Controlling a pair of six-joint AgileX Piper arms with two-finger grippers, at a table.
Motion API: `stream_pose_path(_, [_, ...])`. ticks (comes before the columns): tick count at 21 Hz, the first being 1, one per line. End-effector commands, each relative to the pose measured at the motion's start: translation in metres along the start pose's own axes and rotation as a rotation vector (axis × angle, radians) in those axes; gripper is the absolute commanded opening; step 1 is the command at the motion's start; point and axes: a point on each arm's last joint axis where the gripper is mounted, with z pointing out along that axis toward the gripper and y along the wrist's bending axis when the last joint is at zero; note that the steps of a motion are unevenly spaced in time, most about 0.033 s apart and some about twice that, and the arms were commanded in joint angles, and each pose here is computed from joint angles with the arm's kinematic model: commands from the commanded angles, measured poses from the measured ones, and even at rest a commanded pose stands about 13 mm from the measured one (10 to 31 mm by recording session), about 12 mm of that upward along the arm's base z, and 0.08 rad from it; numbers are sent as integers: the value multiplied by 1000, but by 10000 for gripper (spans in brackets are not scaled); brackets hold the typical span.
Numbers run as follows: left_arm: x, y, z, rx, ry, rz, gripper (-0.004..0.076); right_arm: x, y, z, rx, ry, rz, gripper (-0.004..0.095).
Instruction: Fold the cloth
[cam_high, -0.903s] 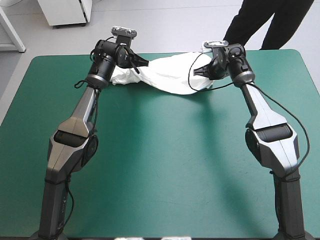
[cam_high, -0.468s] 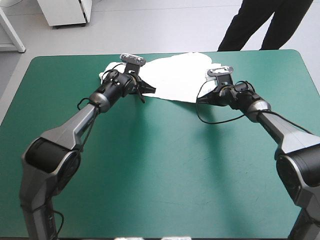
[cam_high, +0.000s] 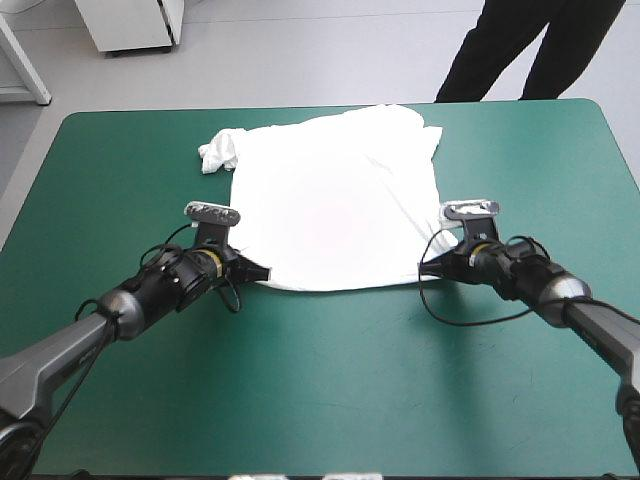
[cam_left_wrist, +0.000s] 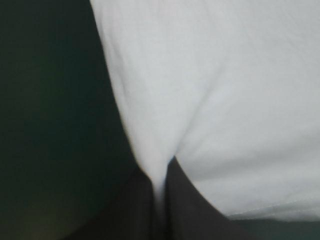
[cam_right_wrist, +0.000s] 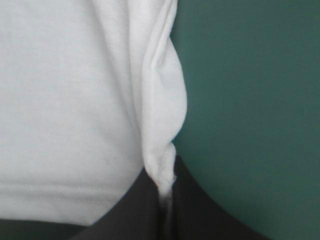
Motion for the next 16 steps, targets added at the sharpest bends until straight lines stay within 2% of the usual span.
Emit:
stream_pose_path(1, [5,1,-36,50,-130,-35,-10,13,-2,-30,-21,-110,29,-16])
stream_pose_path(6, [49,-2,-72,103,-143,-51,-10,63,-9,-64,-28,-104,79,-14])
stream_pose_path(9, [82,-8,-90,109,-54,-27,-10,88,-7,-88,-46,-69,84,-13])
stream_pose_path(13, [104,-17,-114,141,-1,-10,-10,102,7,-114,-118,-28,88,0])
stream_pose_path(16, [120,-17,-119,136,49,-5,-10,111,9,-118,-132,-14,105,0])
